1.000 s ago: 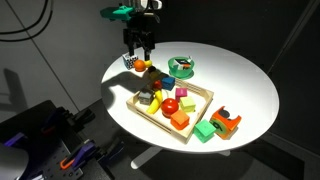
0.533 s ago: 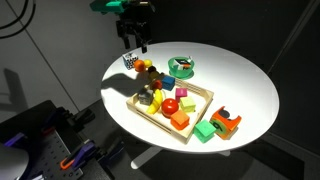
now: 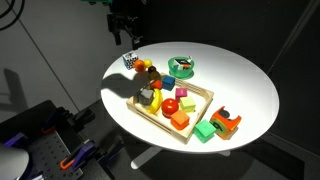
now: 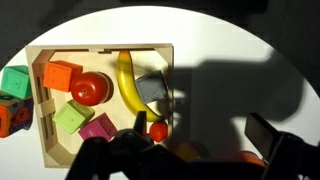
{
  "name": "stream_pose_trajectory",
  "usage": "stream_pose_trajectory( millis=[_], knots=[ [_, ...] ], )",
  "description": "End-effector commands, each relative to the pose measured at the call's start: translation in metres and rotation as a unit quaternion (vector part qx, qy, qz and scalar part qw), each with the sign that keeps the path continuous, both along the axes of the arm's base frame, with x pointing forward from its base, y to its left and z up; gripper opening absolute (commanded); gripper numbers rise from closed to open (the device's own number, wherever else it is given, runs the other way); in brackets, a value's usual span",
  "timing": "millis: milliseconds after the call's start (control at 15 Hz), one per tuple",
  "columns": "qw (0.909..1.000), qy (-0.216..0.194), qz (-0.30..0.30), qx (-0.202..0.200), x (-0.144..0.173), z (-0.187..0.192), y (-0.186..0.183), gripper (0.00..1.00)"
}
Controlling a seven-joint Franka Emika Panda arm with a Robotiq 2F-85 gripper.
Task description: Put the strawberry in the box
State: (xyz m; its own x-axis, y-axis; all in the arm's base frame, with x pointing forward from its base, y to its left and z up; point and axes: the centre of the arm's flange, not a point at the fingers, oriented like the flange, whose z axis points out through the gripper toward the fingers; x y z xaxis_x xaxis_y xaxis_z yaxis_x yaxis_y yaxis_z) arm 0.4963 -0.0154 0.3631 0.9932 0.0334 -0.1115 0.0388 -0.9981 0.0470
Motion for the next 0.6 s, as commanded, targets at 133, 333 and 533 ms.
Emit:
stream_pose_trajectory(
  millis=[133, 333, 533],
  knots=[
    [0.9999, 0.01, 0.0, 0.0, -0.005, 0.005, 0.001, 1.0],
    [0.9999, 0.013, 0.0, 0.0, -0.004, 0.002, 0.001, 1.0],
    [0.9999, 0.014, 0.0, 0.0, -0.004, 0.001, 0.001, 1.0]
  ],
)
